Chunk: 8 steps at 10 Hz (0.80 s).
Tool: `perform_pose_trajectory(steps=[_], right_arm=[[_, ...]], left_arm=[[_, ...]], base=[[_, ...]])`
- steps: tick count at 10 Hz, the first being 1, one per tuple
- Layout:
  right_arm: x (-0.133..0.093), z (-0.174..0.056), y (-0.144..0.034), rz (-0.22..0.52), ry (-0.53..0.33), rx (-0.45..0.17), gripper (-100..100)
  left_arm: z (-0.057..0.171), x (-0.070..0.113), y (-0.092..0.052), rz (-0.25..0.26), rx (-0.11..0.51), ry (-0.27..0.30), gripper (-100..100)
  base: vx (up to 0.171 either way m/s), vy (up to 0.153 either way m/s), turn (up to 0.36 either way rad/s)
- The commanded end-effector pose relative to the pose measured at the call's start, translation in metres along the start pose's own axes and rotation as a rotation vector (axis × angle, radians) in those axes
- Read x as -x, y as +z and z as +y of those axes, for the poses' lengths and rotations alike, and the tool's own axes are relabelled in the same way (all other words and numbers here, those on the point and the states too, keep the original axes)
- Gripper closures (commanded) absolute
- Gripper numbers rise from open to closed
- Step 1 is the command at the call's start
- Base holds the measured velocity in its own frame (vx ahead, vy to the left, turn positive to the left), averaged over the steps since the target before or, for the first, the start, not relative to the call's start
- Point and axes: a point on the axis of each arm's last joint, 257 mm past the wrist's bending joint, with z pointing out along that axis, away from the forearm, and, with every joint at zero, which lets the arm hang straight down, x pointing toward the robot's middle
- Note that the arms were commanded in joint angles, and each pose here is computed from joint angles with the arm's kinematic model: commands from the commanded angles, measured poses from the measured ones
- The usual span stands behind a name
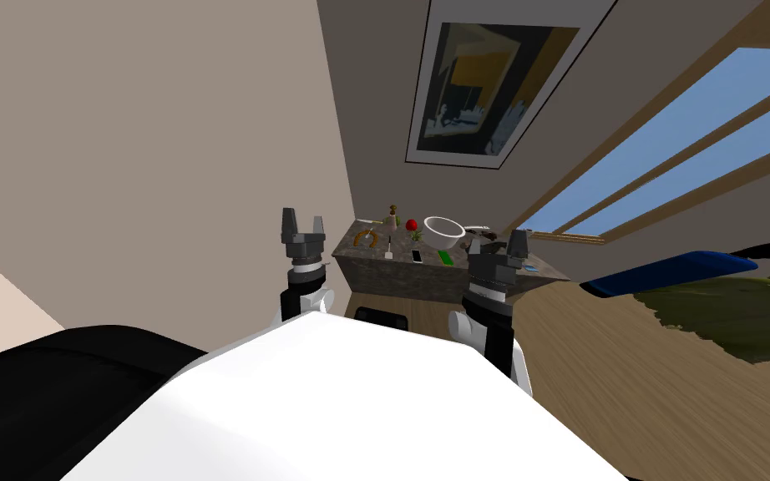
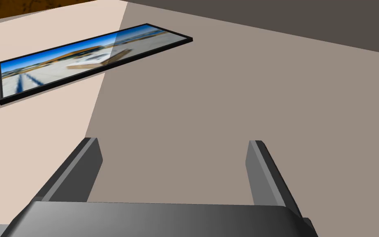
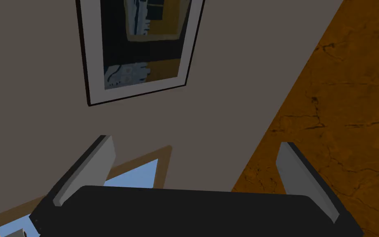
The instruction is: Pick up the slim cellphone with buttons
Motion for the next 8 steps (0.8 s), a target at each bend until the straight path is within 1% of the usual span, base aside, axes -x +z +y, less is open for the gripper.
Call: perform_pose_trajectory(steps=[1, 4, 7, 8], right_arm=[[-0.006, -0.005, 0.000, 0.035, -0.029, -0.013, -100], [-0.023, -0.028, -0.004, 0.123, -0.131, -0.064, -100], [-0.038, -0.065, -0.012, 0.214, -0.278, -0.144, -100], [-0.039, -0.065, -0.012, 0.216, -0.285, -0.144, -100]], left_arm=[[0.000, 0.000, 0.000, 0.000, 0.000, 0.000, 0], [0.000, 0.000, 0.000, 0.000, 0.000, 0.000, 0], [0.000, 0.000, 0.000, 0.000, 0.000, 0.000, 0], [0.000, 0.000, 0.000, 0.000, 0.000, 0.000, 0]], base=[[0.003, -0.002, 0.022], [0.007, -0.013, 0.042], [0.007, -0.028, 0.067], [0.000, -0.018, 0.022]])
